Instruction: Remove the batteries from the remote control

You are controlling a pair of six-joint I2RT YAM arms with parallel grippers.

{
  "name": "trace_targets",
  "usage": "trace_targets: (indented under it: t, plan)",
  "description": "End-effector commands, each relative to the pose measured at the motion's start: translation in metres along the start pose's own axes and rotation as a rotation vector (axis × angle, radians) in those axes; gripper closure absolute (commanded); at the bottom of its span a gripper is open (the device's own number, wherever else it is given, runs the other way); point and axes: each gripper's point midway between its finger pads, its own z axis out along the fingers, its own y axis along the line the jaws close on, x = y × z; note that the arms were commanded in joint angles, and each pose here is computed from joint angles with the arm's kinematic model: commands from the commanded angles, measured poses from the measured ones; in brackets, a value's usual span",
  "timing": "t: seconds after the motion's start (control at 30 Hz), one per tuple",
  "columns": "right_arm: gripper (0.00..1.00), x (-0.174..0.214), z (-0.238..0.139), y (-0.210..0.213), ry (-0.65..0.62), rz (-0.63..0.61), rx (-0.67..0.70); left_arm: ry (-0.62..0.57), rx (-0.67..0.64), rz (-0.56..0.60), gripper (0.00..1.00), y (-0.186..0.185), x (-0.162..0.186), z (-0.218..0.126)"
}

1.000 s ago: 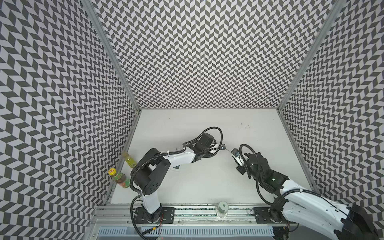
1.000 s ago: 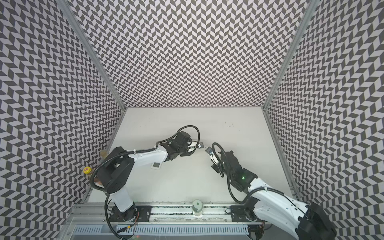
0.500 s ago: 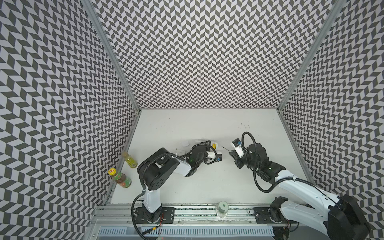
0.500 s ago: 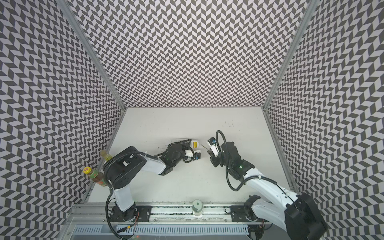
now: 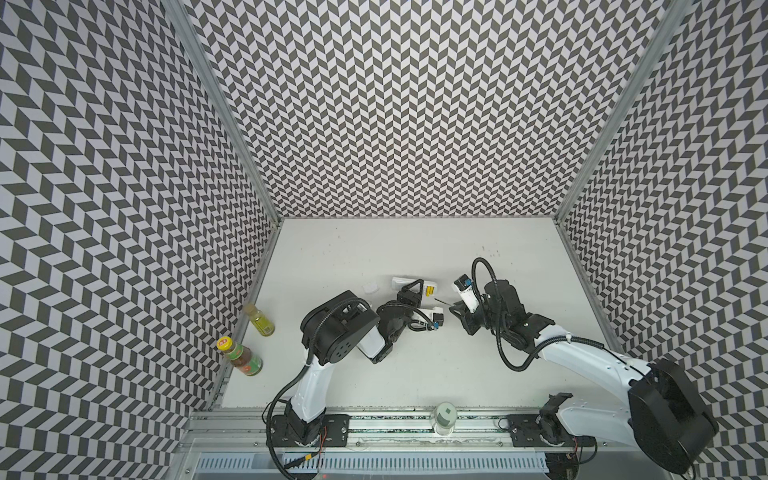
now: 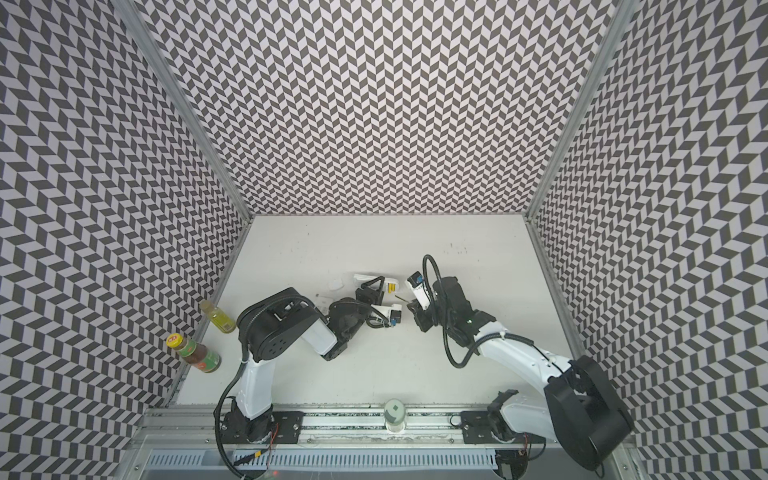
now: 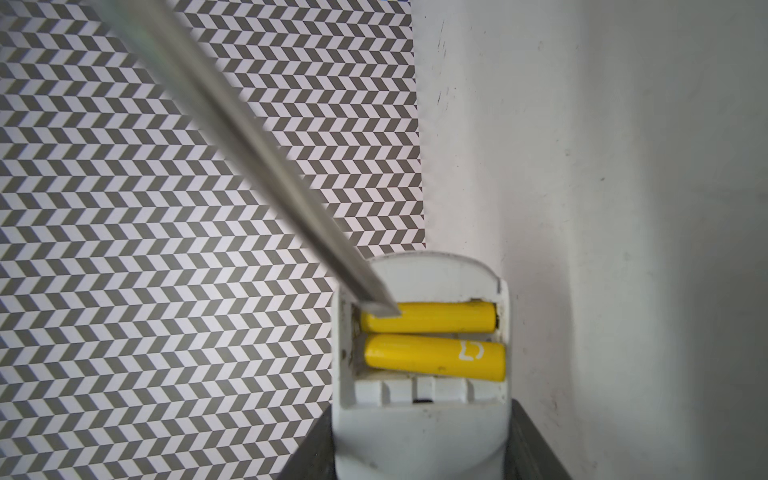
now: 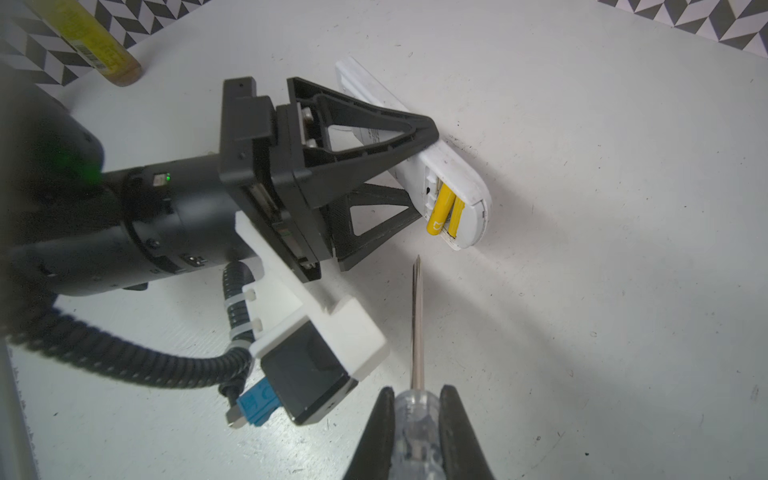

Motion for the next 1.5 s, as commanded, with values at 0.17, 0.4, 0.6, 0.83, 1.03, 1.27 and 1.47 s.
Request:
trace_targets:
  t: [0.17,0.4,0.6,0.83,1.03,1.27,1.47]
  plan:
    - [1.00,-0.033,0.015,-0.016,-0.110,0.094,0.059,-0.011,-0.179,0.058,1.00,0.031,-0.009,-0.004]
    - [1.00,-0.039,0.025,-0.027,-0.125,0.140,0.103,-0.004,-0.262,0.099,1.00,0.032,-0.010,-0.006]
    - [1.00,-0.041,0.029,-0.021,-0.130,0.136,0.069,0.001,-0.320,0.117,1.00,0.037,-0.011,-0.005]
    - [1.00,-0.024,0.033,-0.026,-0.084,0.162,0.098,0.001,-0.316,0.122,1.00,0.034,-0.011,-0.005]
    - [1.00,-0.013,0.036,-0.032,-0.061,0.182,0.134,0.000,-0.317,0.126,1.00,0.036,-0.011,-0.006]
    - [1.00,-0.022,0.043,-0.023,-0.075,0.125,0.098,-0.007,-0.319,0.124,1.00,0.037,-0.012,-0.008]
    - [1.00,-0.017,0.045,-0.012,-0.065,0.055,0.052,-0.022,-0.325,0.137,1.00,0.038,-0.015,-0.007]
